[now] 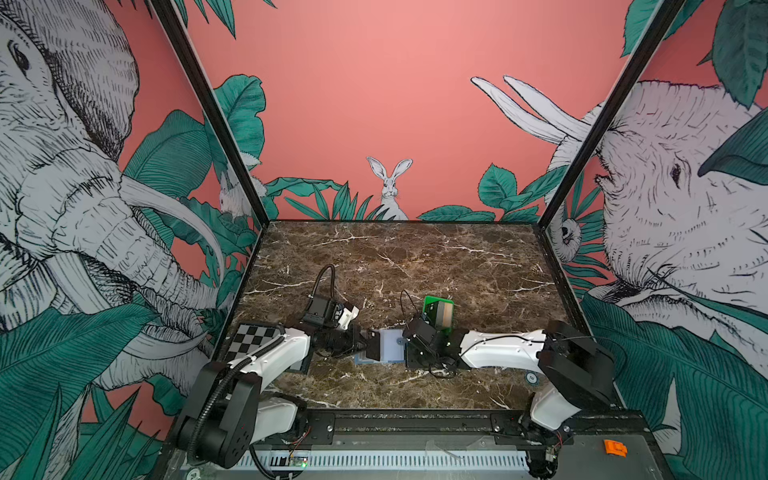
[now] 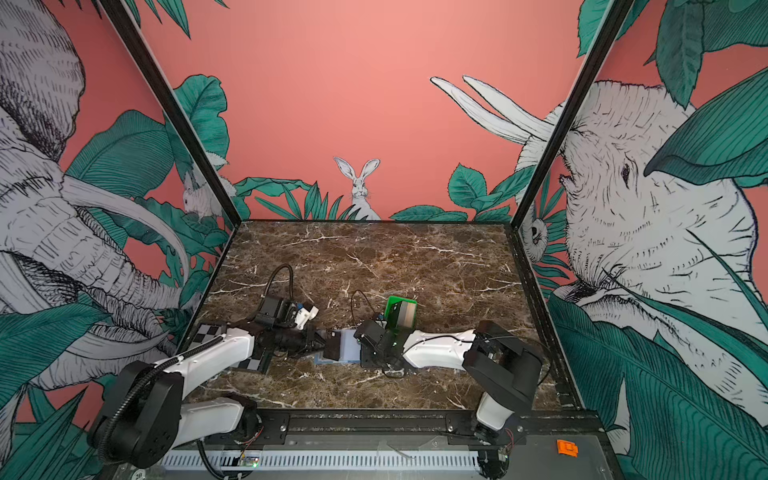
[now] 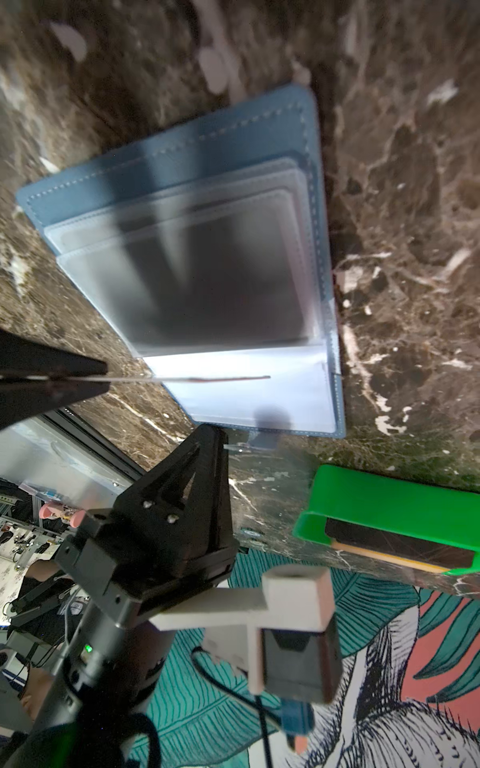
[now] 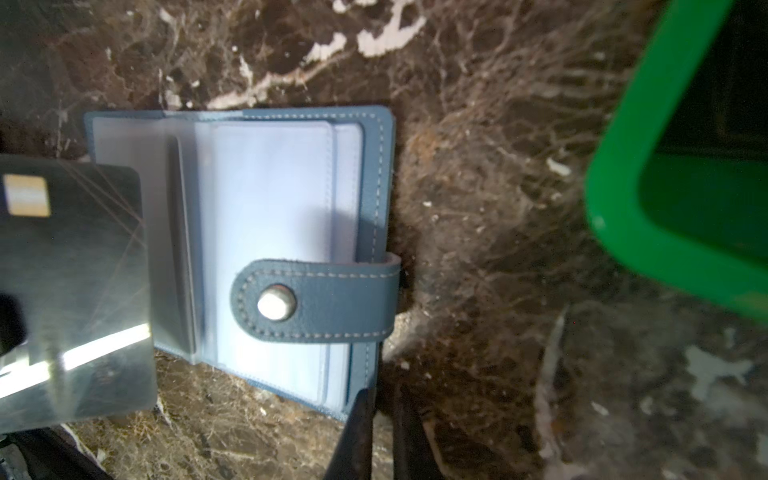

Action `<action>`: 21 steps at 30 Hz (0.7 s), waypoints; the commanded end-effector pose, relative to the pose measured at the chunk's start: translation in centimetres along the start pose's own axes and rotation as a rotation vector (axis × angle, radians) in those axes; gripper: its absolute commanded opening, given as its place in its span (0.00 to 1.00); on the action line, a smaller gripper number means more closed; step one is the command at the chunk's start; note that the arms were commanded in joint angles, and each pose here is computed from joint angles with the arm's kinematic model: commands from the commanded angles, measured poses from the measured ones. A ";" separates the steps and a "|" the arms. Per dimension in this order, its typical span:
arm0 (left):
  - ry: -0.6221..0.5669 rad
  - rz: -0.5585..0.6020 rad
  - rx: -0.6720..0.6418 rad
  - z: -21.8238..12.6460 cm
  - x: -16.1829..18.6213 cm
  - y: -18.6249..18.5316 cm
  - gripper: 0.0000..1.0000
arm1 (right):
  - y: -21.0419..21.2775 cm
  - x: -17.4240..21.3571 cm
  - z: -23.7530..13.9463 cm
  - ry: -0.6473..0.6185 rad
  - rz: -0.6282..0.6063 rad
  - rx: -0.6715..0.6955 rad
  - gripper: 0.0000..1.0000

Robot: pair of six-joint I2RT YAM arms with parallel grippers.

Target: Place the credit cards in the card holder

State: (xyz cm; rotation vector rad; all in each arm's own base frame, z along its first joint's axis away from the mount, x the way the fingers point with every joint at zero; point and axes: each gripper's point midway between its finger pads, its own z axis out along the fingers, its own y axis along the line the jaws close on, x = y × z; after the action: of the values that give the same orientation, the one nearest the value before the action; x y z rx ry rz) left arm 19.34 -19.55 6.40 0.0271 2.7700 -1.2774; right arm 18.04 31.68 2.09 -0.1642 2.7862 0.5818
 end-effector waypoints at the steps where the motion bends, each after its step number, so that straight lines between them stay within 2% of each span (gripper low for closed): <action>1: -0.044 0.060 0.010 -0.1 -1.7 -0.6 0.02 | -1.0 0.4 0.6 0.012 -0.015 0.053 0.12; 10: -0.036 0.057 0.011 0.9 -2.3 0.0 0.02 | -1.1 0.4 0.7 0.017 -0.018 0.065 0.12; 21: -0.006 0.038 0.016 2.3 -1.5 0.7 0.02 | -1.3 0.5 0.9 0.023 -0.017 0.074 0.11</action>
State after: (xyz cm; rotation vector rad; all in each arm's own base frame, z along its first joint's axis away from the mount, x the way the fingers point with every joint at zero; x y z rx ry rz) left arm 20.95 -20.51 4.50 0.0570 2.7602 -1.2798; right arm 18.28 31.93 2.06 -0.1626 2.7871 0.5715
